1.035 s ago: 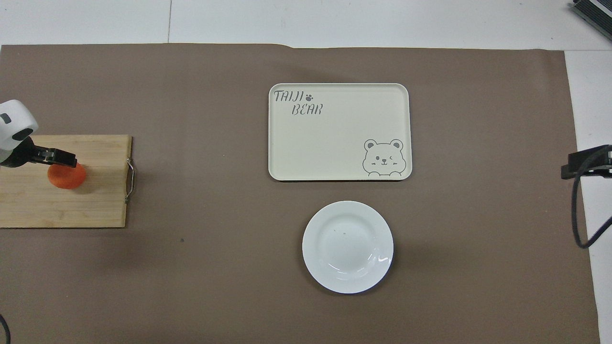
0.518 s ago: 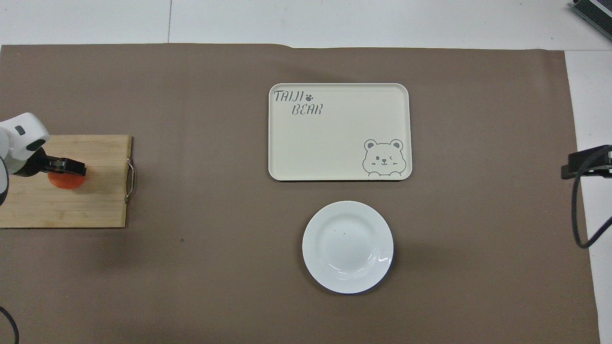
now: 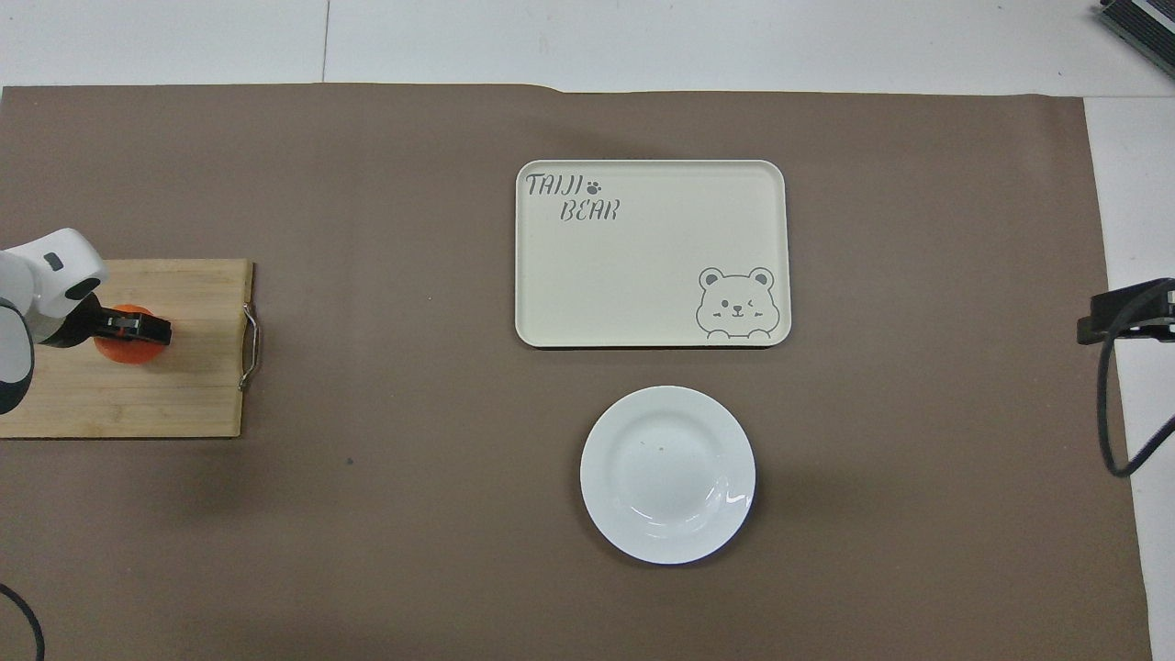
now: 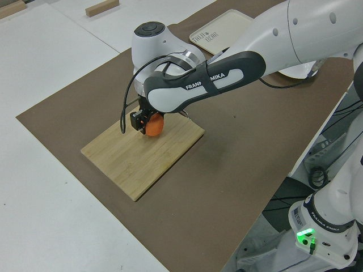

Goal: Place orange and plate with both arms
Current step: 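Lower the left gripper onto the orange on the cutting board and grasp it, then lift the orange with the left gripper and carry it toward the plate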

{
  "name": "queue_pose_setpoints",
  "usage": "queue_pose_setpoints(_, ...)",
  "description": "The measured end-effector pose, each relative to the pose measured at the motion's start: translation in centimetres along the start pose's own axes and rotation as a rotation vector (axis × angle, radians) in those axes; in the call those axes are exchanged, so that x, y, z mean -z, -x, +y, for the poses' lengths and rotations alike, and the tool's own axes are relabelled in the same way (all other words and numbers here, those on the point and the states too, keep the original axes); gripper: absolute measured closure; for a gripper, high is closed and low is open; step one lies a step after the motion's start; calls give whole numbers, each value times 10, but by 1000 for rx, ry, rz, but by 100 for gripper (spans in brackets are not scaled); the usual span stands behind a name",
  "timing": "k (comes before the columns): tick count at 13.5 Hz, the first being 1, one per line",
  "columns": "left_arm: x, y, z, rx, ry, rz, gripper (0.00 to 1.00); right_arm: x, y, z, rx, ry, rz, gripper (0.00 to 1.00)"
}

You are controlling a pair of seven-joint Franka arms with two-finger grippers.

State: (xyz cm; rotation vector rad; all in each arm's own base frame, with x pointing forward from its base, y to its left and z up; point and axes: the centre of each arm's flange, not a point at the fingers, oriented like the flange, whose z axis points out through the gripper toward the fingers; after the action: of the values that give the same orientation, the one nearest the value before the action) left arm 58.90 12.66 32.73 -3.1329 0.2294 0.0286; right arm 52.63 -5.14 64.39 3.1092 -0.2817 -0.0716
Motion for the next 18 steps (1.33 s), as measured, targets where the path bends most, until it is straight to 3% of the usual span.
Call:
queue_pose_setpoints(3,24,-10,-2,0,-1,9,21,0,0,0,0,0,0,0)
queue_pose_setpoints(10,123,-26,20,62,-1,46,21,0,0,0,0,0,0,0)
queue_pose_setpoints(14,176,-27,71,114,4,52,21,0,0,0,0,0,0,0)
queue_pose_setpoints(18,185,-36,143,145,11,58,21,0,0,0,0,0,0,0)
